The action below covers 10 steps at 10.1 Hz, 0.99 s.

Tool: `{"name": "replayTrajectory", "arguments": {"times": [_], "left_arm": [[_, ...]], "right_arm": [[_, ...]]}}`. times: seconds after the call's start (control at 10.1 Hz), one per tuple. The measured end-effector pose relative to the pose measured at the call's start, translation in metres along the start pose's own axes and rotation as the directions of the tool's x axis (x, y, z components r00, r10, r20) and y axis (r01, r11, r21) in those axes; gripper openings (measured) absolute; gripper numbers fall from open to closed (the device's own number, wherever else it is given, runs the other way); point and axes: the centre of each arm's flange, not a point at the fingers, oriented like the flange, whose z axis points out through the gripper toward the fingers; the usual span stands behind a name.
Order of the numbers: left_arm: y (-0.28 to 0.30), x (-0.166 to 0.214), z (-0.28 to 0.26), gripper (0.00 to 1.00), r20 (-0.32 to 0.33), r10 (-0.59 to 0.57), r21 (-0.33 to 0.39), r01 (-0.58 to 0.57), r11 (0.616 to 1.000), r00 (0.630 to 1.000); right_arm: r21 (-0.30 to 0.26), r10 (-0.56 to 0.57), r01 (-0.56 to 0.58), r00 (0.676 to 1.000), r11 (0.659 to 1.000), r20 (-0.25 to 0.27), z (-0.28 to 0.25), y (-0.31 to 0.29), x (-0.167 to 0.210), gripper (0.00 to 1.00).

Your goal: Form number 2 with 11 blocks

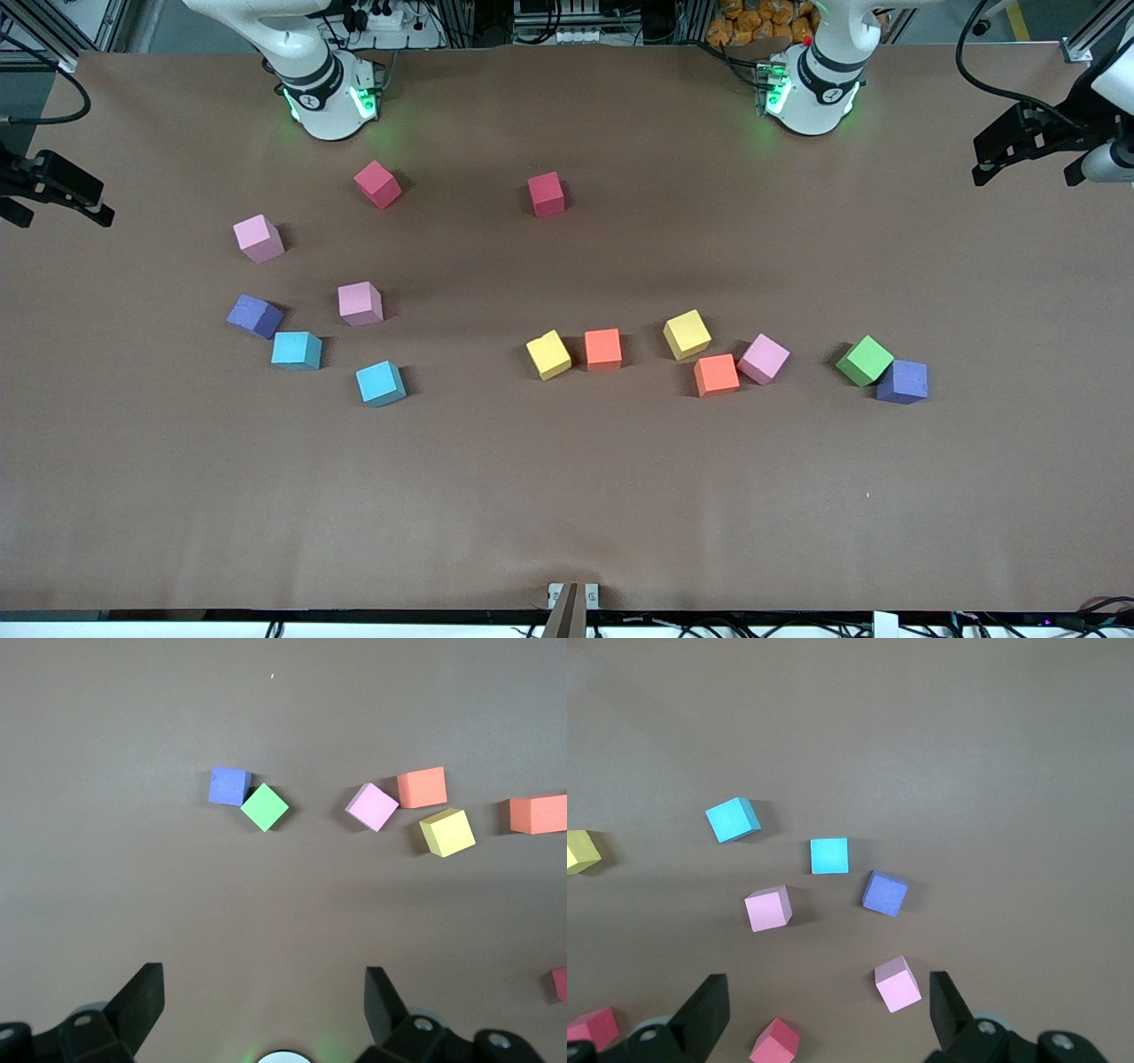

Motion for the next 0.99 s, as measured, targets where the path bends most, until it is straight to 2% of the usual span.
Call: {"name": "replayTrajectory", "arguments": {"times": [0.99], "left_arm": [[0.012,-0.001,-0.002,1.00,-0.004,0.017,-0.050,-0.018,0.999,1.000]], "right_arm": [[0.000,0.000,0.000,1.000,1.000,0.010,0.005,0.000,0.002,1.00]]}}
